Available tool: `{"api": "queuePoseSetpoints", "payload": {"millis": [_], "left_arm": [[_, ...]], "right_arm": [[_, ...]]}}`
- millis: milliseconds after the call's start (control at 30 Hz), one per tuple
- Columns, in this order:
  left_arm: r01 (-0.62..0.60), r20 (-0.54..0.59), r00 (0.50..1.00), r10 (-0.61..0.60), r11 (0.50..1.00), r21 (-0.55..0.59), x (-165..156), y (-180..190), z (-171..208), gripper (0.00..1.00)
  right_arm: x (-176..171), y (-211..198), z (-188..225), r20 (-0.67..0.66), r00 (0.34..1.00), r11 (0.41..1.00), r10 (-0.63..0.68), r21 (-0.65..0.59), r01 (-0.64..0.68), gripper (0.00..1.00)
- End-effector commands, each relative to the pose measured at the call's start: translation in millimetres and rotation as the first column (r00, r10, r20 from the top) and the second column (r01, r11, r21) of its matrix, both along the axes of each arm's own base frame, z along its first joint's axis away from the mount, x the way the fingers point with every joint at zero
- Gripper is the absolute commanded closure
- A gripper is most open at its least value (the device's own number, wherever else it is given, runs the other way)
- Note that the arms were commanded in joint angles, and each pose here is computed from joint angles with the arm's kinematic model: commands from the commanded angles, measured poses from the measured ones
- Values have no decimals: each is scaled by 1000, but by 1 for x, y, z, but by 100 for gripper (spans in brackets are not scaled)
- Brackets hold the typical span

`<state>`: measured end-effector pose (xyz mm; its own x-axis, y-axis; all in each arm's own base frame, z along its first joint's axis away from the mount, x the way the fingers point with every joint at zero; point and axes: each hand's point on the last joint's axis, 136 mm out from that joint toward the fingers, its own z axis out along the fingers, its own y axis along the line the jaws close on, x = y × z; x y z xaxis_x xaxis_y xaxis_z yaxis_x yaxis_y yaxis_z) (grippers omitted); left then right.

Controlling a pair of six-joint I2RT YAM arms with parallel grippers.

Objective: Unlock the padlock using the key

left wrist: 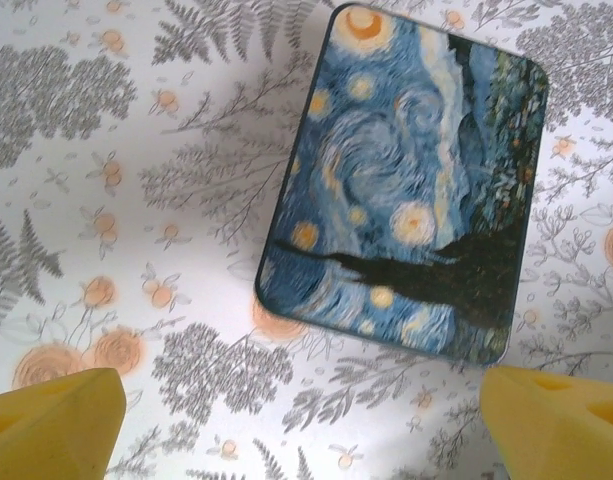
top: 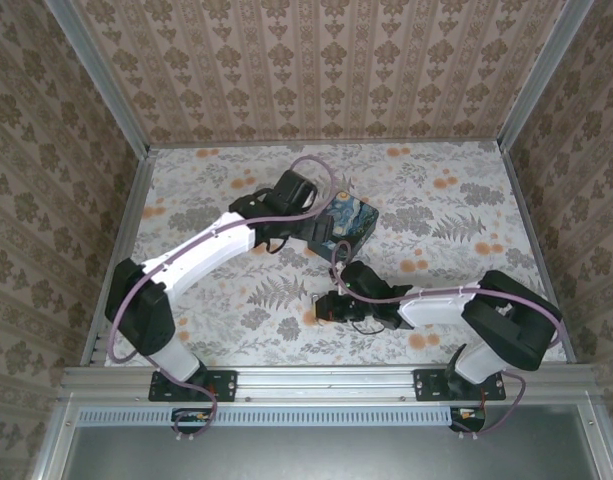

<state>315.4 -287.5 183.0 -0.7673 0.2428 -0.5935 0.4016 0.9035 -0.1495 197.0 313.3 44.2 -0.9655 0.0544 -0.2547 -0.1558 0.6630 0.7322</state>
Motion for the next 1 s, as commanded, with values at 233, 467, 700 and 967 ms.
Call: {"api": "queuePoseSetpoints", "payload": {"millis": [233, 467, 700, 967], "left_arm": [[-101, 0, 995, 101, 991, -85, -15, 36, 10, 0], [-142, 0, 990, 143, 984, -104, -21, 52, 8, 0], [-203, 21, 978, 207, 970, -133, -18, 79, 17, 0], [-344, 220, 903, 369, 928, -142, 0, 141, 41, 0]], "right_arm": [[20, -28, -24, -25, 995, 994, -100, -39, 99, 95], [24, -67, -27, -46, 984, 983, -171, -74, 167, 56], [36, -121, 24, 47, 961, 958, -274, -76, 277, 11], [71, -205, 122, 321, 841, 852, -434, -158, 500, 0]]}}
